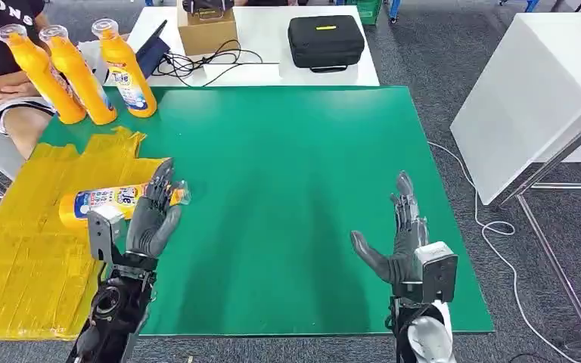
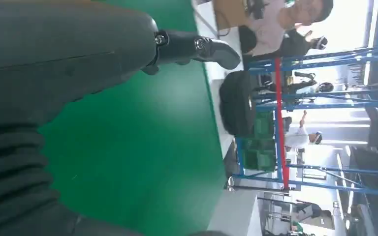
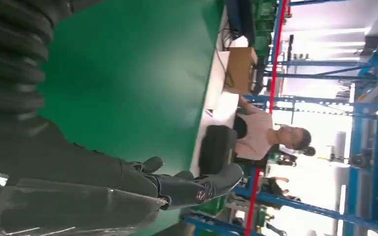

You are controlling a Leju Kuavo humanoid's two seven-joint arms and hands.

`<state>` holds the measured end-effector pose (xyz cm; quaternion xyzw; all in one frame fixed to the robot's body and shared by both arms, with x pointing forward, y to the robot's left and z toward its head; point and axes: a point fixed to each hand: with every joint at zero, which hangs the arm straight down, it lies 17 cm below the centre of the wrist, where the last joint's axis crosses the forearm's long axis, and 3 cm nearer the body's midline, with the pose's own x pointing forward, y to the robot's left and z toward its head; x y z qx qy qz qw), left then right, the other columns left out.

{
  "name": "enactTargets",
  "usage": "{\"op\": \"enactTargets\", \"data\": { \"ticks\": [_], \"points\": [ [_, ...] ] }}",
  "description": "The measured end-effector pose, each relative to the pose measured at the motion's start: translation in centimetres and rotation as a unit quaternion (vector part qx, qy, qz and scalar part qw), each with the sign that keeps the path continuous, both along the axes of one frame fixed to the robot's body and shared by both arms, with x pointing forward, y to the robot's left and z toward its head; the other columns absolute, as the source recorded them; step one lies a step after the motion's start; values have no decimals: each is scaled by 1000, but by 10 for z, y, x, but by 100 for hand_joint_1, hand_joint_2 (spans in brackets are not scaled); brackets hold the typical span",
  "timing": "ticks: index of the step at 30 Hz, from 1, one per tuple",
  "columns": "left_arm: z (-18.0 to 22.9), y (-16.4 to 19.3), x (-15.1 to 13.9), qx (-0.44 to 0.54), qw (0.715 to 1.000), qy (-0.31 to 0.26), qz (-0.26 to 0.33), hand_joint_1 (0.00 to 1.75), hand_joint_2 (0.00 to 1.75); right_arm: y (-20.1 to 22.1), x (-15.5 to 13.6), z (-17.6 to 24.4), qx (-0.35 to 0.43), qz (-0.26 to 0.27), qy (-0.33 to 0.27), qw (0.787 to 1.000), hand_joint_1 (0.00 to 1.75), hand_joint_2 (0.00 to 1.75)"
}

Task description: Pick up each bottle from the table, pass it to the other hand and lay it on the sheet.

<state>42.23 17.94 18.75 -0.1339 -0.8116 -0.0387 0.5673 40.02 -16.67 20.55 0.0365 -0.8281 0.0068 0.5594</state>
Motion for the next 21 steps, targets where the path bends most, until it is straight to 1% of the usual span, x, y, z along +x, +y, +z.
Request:
{"op": "enactTargets", "data": {
  "ticks": [3, 6, 21],
  "points": [
    [-4, -6, -14, -22, 1000, 15, -16, 0, 175, -5, -5, -7, 7, -1, 12, 1000, 0, 0],
    [-5, -11, -20, -43, 998, 27, -27, 0, 175, -11, -7, -11, 20, -5, 26, 999, 0, 0],
    [0, -14, -25, -57, 997, 28, -32, 0, 175, -21, -11, -13, 19, -13, 31, 999, 0, 0]
  ]
}}
